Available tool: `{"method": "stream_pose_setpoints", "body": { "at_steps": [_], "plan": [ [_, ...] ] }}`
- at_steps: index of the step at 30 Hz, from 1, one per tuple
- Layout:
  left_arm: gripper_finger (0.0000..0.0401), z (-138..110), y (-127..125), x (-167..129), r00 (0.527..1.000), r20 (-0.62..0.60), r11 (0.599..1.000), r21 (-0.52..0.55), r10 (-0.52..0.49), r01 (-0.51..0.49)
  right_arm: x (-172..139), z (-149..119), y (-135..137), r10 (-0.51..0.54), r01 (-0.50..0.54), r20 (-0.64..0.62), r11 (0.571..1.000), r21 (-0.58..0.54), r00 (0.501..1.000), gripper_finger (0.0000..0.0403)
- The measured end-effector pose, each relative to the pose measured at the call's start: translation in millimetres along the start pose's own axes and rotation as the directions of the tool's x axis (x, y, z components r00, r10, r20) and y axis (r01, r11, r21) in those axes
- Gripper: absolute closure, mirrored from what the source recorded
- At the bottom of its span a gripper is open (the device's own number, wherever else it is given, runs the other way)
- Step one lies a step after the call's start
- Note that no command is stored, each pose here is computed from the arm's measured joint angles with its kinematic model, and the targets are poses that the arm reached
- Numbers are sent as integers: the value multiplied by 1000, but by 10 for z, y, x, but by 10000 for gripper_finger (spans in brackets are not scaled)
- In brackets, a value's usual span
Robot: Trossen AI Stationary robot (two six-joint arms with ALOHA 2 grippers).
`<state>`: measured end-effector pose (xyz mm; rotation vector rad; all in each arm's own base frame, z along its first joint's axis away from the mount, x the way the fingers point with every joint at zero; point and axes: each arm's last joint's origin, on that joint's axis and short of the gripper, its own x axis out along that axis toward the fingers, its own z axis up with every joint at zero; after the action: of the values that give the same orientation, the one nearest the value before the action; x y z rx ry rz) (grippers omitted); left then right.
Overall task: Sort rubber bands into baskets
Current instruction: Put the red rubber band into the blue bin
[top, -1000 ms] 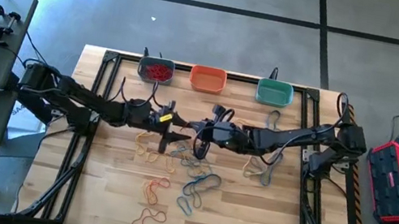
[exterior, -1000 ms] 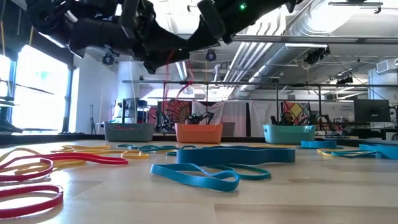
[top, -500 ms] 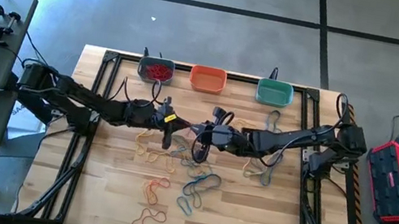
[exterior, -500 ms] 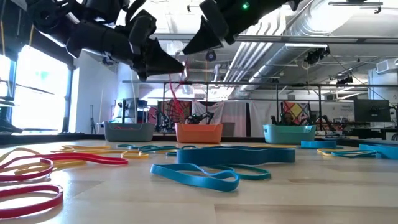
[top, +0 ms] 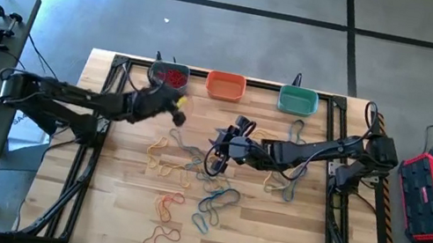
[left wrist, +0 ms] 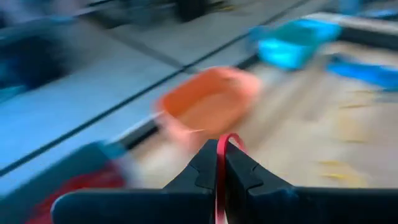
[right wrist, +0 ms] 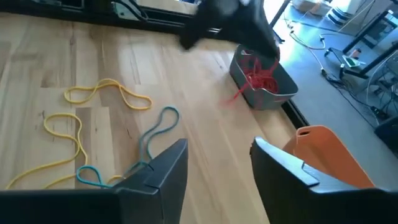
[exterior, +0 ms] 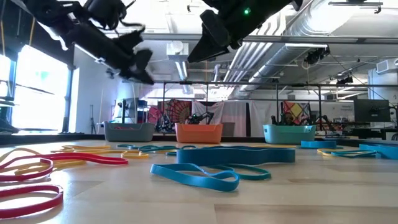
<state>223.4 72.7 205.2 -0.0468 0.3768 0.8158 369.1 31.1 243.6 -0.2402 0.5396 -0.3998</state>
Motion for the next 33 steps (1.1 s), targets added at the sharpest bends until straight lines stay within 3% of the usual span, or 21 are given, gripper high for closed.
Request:
{"method": "stream_pose_setpoints", "body": {
  "at_steps": [5,11,23,33],
  "plan": [
    [401,-21,363,123,975,-59,977,22,213,-212,1,-9,2,1,-1,-4,1000,5,1000,235],
    [401,-92,735,339,939,-116,945,23,325,-325,2,-18,2,1,-1,-10,1000,2,1000,235],
    [401,-228,1152,624,923,-134,932,18,361,-362,1,-28,3,4,-4,-19,1000,-3,1000,235],
    [401,-62,1248,663,933,-103,938,38,346,-343,3,-29,1,5,-5,-20,1000,-3,1000,235]
  ]
}}
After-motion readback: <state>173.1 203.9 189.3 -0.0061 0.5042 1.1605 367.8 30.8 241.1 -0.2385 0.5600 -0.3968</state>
